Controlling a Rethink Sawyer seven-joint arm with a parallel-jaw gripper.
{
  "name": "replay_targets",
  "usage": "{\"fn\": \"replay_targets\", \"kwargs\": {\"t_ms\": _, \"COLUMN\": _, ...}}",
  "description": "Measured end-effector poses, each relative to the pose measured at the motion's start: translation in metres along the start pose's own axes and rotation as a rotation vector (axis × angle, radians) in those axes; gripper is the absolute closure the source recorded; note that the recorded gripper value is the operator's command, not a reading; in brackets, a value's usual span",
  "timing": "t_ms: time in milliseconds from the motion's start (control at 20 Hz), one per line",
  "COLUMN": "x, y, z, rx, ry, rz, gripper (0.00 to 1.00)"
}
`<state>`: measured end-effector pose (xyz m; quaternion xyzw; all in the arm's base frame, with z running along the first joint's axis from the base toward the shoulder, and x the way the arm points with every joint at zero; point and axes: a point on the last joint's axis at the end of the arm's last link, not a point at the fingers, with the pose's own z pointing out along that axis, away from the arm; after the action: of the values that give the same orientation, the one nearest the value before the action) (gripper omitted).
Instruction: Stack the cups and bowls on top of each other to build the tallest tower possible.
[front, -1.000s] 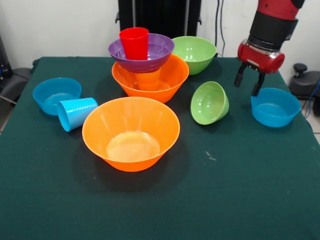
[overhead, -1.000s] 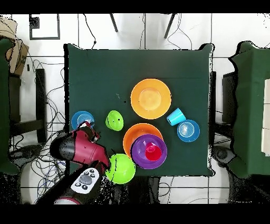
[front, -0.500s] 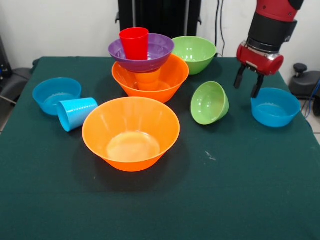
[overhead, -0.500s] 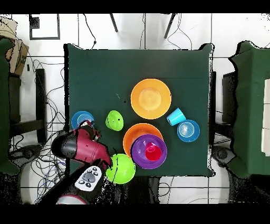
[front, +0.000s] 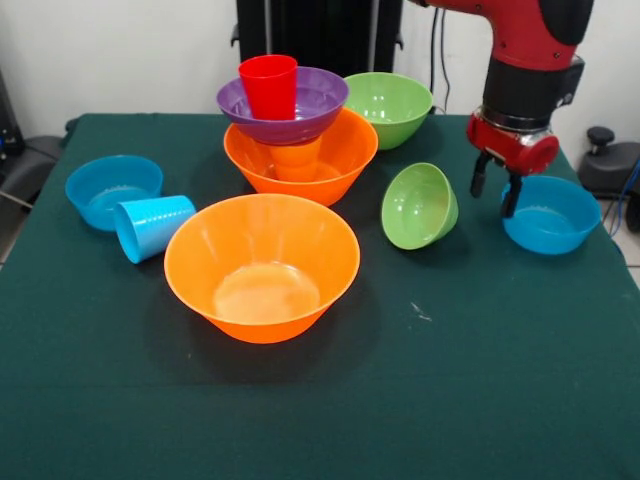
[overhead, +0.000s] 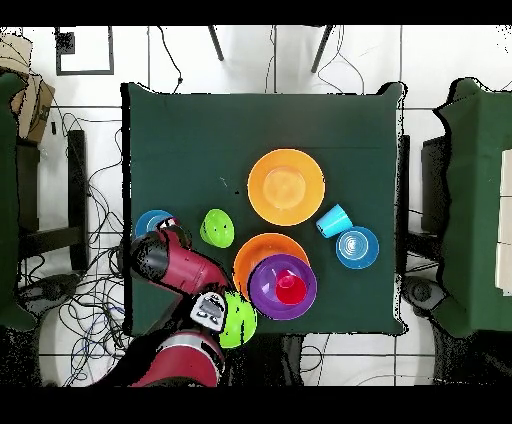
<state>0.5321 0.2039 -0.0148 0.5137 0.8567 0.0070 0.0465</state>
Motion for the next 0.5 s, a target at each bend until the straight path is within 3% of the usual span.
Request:
{"fn": "replay_targets", "kwargs": {"t_ms": 200, "x": -0.001, "y": 0.004, "z": -0.001, "rx": -0.011, "ry": 0.035, "rz": 0.018, "gripper": 0.00}}
{"fn": "replay_targets", "kwargs": {"t_ms": 500, "x": 0.010, "y": 0.010, "z": -0.007, "rx": -0.026, "ry": 0.046, "rz": 0.004, "gripper": 0.00}}
